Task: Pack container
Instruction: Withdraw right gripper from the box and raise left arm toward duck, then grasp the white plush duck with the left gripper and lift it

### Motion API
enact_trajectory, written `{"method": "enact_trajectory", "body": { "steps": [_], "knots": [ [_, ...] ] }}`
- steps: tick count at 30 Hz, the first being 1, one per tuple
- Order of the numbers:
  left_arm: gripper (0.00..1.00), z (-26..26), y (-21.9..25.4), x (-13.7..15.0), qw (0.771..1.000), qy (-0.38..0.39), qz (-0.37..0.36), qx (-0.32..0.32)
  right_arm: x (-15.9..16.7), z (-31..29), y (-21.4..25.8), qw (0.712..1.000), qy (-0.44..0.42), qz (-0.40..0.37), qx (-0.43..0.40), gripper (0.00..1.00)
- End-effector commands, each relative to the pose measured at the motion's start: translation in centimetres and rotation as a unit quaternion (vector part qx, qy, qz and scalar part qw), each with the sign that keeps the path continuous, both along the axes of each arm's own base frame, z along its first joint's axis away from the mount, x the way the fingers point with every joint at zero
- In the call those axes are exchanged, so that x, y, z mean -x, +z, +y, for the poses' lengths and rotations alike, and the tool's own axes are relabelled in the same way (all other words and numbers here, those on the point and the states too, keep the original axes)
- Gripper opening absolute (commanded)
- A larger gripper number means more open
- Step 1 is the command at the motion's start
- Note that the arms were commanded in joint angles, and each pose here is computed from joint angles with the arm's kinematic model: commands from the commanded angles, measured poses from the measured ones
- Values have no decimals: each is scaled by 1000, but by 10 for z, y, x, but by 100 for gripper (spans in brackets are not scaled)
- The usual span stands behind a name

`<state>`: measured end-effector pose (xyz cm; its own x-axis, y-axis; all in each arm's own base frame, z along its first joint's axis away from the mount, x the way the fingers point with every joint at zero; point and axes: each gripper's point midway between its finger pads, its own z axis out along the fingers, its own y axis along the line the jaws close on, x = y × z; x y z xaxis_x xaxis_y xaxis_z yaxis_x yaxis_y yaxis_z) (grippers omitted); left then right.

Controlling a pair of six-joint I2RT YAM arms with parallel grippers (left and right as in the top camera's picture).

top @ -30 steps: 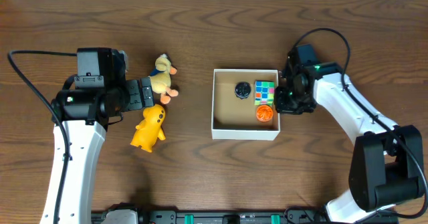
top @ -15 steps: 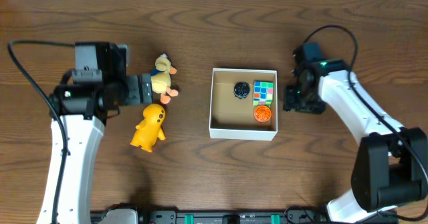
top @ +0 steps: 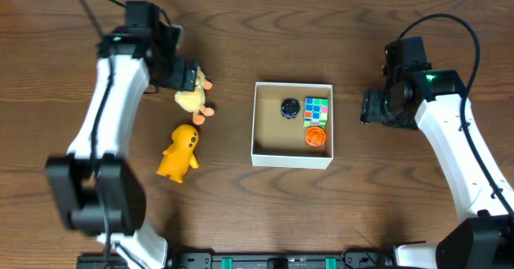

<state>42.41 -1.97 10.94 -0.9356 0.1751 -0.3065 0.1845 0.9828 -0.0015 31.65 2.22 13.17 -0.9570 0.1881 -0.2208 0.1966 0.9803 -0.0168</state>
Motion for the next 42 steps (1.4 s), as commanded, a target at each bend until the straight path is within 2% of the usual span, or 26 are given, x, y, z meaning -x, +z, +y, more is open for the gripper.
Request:
{"method": "enact_trajectory", "body": {
  "steps": [1, 6, 13, 20, 23, 26, 27, 29, 35, 36, 38, 42],
  "knots": [
    [98, -2, -28, -5, 999, -20, 25, -8, 1, -3, 3, 1000, 0, 0, 7, 72],
    [98, -8, -68, -10, 998, -34, 53, -12, 1, -2, 3, 1000, 1, 0, 7, 72],
    [98, -19, -101, -12, 996, -49, 73, -29, 1, -1, 3, 1000, 2, 1, 7, 71],
    [100, -21, -107, -9, 995, -46, 83, -28, 3, -1, 3, 1000, 2, 4, 7, 70],
    [81, -21, -103, -9, 995, -46, 80, -28, 3, -2, 3, 1000, 2, 4, 7, 70],
    [53, -21, -96, -10, 996, -46, 73, -27, 2, -2, 3, 1000, 2, 3, 8, 70],
    [38, -21, -91, -12, 996, -46, 66, -27, 2, -1, 3, 1000, 2, 2, 7, 70],
    [26, -22, -81, -14, 997, -46, 54, -27, 2, -1, 3, 1000, 2, 2, 7, 70],
    [19, -24, -7, -33, 998, -45, -45, -22, 1, -1, 3, 1000, 2, 0, 7, 70],
    [13, -26, 13, -36, 996, -46, -70, -21, 1, -1, 3, 1000, 2, 0, 7, 70],
    [9, -32, 51, -39, 992, -53, -116, -19, 1, -1, 3, 1000, 2, 0, 7, 69],
    [6, -65, 117, -27, 970, -136, -200, -20, -1, -1, 3, 1000, 2, -3, 7, 70]
  ]
}}
